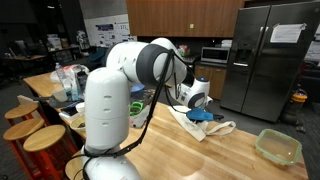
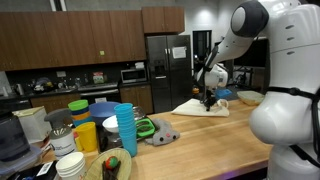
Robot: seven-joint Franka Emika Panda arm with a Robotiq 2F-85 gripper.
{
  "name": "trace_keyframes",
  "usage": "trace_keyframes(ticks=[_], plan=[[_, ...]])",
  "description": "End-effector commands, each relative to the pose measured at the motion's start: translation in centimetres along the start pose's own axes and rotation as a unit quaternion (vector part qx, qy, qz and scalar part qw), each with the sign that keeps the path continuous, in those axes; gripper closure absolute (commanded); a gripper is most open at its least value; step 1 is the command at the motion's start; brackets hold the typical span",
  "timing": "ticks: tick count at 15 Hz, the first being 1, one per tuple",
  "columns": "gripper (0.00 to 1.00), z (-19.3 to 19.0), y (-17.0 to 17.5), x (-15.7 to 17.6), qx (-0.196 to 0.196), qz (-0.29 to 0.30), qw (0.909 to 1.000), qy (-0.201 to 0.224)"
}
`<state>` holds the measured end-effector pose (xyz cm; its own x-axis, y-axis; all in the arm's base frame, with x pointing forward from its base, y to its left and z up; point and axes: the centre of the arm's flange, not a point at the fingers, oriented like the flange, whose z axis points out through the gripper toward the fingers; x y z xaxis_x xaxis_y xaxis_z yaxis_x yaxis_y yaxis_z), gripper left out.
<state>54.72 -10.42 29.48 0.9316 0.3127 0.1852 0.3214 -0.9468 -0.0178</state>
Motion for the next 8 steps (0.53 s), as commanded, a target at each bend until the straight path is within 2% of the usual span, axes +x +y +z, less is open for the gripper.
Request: trace_keyframes(ticks=[1, 8], plan=[[0.99, 2.7, 1.2, -8.2, 0.015, 0.027, 0.9995, -0.008], [0.99, 2.7, 4.0, -16.8, 0.035, 0.097, 0.994, 0.036]])
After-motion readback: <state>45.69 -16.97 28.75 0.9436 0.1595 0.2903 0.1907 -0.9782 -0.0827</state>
